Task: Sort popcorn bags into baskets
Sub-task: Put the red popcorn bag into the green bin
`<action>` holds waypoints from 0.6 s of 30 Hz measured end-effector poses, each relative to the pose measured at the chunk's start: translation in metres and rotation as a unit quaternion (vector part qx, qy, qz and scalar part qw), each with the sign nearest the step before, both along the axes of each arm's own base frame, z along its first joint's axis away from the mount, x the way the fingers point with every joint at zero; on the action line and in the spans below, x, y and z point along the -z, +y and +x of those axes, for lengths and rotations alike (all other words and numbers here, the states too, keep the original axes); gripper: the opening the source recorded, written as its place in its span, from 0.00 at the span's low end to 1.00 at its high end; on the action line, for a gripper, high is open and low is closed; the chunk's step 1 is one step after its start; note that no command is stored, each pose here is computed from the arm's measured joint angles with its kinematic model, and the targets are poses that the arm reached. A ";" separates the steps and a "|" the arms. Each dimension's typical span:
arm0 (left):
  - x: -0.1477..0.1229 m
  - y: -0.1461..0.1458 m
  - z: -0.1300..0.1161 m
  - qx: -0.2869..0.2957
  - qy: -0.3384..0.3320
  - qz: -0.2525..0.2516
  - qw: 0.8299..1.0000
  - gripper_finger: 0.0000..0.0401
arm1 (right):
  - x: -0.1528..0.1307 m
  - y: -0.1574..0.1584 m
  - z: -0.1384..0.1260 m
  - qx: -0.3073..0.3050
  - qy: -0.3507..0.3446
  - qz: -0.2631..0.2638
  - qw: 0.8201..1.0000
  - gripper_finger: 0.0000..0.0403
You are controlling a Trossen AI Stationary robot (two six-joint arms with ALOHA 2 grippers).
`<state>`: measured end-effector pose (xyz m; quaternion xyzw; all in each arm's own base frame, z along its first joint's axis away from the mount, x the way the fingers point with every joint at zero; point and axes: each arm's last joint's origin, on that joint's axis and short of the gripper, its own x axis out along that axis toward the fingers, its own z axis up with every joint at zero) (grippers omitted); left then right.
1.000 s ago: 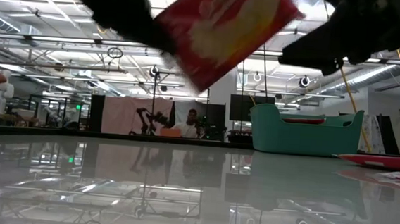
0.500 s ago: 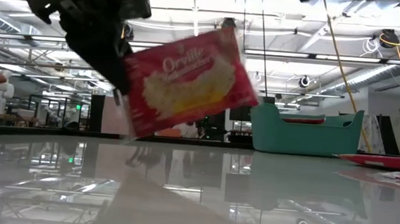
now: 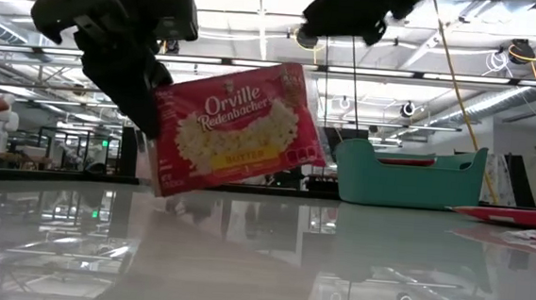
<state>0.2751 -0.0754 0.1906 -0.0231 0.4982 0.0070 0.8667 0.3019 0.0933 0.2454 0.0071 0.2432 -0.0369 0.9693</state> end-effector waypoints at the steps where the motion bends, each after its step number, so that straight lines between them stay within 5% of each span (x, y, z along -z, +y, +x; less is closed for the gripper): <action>1: 0.000 0.001 0.000 0.000 0.002 0.000 1.000 0.01 | 0.004 -0.003 0.004 -0.002 0.003 0.002 1.000 0.36; 18: 0.004 0.003 0.001 0.003 0.010 0.009 1.000 0.03 | 0.050 -0.033 0.036 -0.044 0.062 0.017 0.997 0.41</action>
